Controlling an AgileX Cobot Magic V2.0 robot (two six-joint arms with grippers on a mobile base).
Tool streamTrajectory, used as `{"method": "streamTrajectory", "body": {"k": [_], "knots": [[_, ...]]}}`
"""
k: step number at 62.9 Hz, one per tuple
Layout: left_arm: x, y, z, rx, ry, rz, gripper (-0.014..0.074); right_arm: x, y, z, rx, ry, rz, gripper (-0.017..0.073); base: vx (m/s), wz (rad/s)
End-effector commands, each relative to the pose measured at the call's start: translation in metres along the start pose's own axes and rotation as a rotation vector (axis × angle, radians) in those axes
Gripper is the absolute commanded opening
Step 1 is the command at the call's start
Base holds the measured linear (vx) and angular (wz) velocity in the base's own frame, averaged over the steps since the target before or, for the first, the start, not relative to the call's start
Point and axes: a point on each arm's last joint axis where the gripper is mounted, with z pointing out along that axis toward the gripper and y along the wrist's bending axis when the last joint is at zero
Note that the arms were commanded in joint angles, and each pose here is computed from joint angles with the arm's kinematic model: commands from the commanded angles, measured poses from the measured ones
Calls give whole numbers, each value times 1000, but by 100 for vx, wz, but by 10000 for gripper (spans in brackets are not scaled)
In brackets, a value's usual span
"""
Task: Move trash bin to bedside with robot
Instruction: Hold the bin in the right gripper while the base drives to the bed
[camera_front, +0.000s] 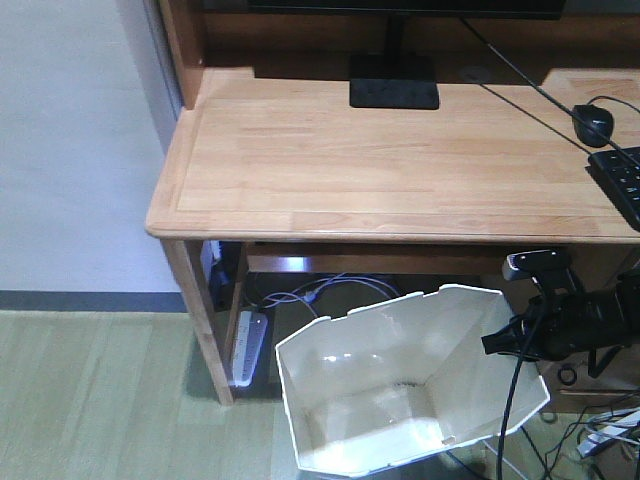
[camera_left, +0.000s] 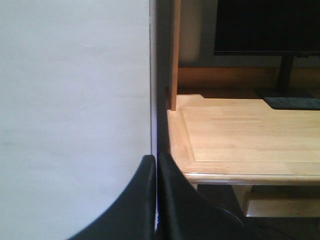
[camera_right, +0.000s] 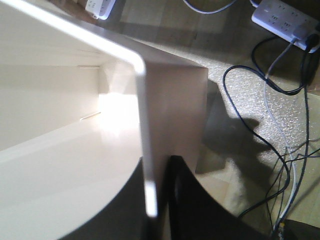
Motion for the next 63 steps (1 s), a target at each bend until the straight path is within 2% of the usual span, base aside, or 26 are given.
{"method": "streamTrajectory", "body": {"k": [1, 63], "knots": [[2, 0, 1, 6, -60, -12, -6, -17, 14, -15, -139, -107, 42, -6, -15, 19], [2, 0, 1, 6, -60, -12, -6, -17, 14, -15, -139, -107, 42, -6, -16, 38]]}}
